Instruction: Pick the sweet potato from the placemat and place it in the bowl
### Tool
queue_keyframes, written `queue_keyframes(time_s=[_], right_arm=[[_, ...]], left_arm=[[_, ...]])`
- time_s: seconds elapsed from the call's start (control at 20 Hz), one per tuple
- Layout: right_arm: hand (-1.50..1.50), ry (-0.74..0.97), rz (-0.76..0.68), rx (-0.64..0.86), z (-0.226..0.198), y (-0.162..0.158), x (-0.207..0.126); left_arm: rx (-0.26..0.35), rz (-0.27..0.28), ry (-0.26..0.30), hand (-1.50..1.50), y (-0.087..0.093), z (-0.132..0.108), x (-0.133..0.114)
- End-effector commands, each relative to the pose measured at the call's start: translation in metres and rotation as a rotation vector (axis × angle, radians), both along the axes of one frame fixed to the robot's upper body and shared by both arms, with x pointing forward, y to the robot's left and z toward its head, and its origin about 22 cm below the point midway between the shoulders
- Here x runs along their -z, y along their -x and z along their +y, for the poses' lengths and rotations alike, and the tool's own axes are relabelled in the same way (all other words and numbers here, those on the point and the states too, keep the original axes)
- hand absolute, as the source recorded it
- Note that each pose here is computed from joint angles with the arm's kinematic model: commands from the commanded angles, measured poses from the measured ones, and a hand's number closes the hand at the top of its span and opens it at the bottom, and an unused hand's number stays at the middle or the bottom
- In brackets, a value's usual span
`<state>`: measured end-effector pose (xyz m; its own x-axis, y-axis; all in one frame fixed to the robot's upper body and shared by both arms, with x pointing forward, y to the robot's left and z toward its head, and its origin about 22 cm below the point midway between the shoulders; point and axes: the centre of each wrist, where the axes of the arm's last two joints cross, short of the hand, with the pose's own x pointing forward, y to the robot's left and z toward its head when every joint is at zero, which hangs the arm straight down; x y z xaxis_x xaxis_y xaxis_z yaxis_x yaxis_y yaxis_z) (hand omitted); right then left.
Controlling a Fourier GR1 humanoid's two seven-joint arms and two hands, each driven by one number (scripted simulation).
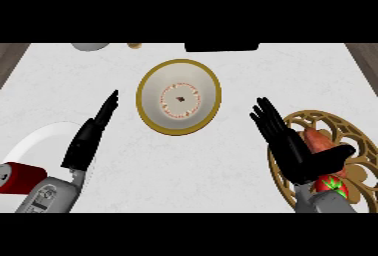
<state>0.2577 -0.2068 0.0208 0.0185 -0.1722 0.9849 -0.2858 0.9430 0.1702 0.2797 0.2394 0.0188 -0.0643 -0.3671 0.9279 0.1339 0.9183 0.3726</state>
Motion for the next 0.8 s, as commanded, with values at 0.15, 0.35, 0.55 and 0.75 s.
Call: queue_keyframes(time_s=[0.15,0.35,0.55,0.75], right_arm=[[1.50,0.391,-0.194,0.029,-0.107,-0.008,-0.059],[1.50,0.802,-0.122,0.460,-0.198,-0.001,-0.075],[-1.50,0.646,-0.312,0.276,-0.188,0.040,-0.044],[-1.50,0.851,-0.364,0.094,-0.187,0.049,-0.067]], left_arm=[[0.035,0.064,0.232,0.00,0.005,-0.019,-0.006],[0.013,0.131,0.389,0.00,0.016,-0.034,0.010],[0.082,0.150,0.444,0.00,0.021,-0.014,-0.010],[0.070,0.163,0.470,0.00,0.019,-0.027,-0.011]])
